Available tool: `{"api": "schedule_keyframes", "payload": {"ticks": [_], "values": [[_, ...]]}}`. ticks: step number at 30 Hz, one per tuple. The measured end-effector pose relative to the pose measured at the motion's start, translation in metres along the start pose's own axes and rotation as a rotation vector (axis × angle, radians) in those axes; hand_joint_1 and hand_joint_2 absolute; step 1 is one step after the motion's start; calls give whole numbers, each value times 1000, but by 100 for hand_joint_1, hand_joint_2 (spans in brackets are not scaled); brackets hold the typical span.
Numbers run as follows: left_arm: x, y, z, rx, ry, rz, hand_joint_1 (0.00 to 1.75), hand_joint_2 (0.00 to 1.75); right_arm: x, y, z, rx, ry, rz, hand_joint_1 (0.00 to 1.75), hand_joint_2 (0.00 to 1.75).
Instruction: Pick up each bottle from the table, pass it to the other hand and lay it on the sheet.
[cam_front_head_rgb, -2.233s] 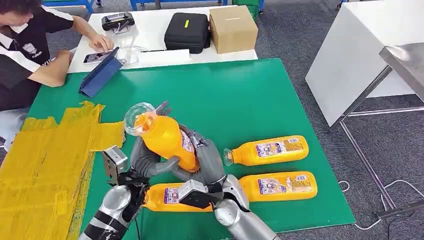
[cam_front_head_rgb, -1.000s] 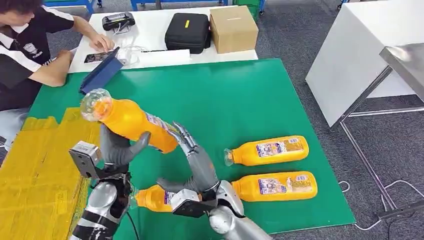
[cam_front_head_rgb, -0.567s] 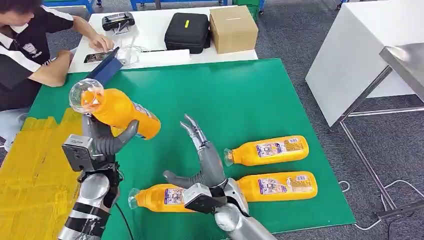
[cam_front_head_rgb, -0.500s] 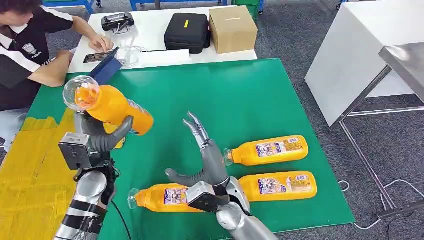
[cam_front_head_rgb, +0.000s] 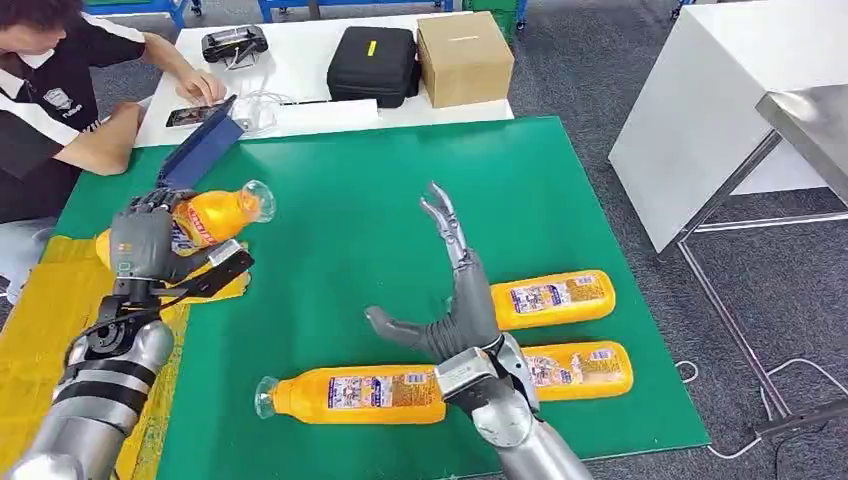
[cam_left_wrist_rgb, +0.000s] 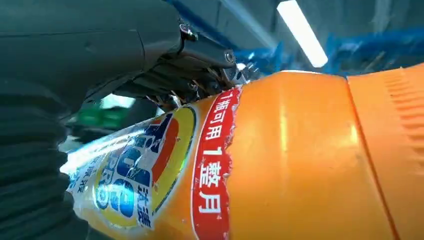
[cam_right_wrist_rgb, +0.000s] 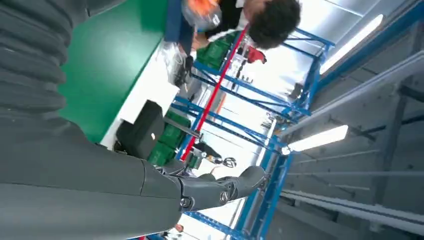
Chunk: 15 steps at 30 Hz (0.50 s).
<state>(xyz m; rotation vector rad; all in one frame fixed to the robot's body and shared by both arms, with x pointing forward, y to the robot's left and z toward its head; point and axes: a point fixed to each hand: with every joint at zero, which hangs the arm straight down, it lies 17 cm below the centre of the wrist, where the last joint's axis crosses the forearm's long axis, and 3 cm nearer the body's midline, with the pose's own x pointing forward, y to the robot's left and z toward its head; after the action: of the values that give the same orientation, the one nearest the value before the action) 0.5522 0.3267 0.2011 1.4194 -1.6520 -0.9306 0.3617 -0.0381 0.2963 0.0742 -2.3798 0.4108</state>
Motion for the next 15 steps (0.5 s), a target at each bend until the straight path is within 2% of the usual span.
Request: {"api": "schedule_keyframes", "payload": {"ticks": [7,15], "values": [[-67,-55,28,-221,102,-155,175,175,3,-12,-2,-18,-12,11,0,175],[-104,-97,64,-418,170,-223,175,175,2,-17,-2,-26,-7,13,0,175]]}}
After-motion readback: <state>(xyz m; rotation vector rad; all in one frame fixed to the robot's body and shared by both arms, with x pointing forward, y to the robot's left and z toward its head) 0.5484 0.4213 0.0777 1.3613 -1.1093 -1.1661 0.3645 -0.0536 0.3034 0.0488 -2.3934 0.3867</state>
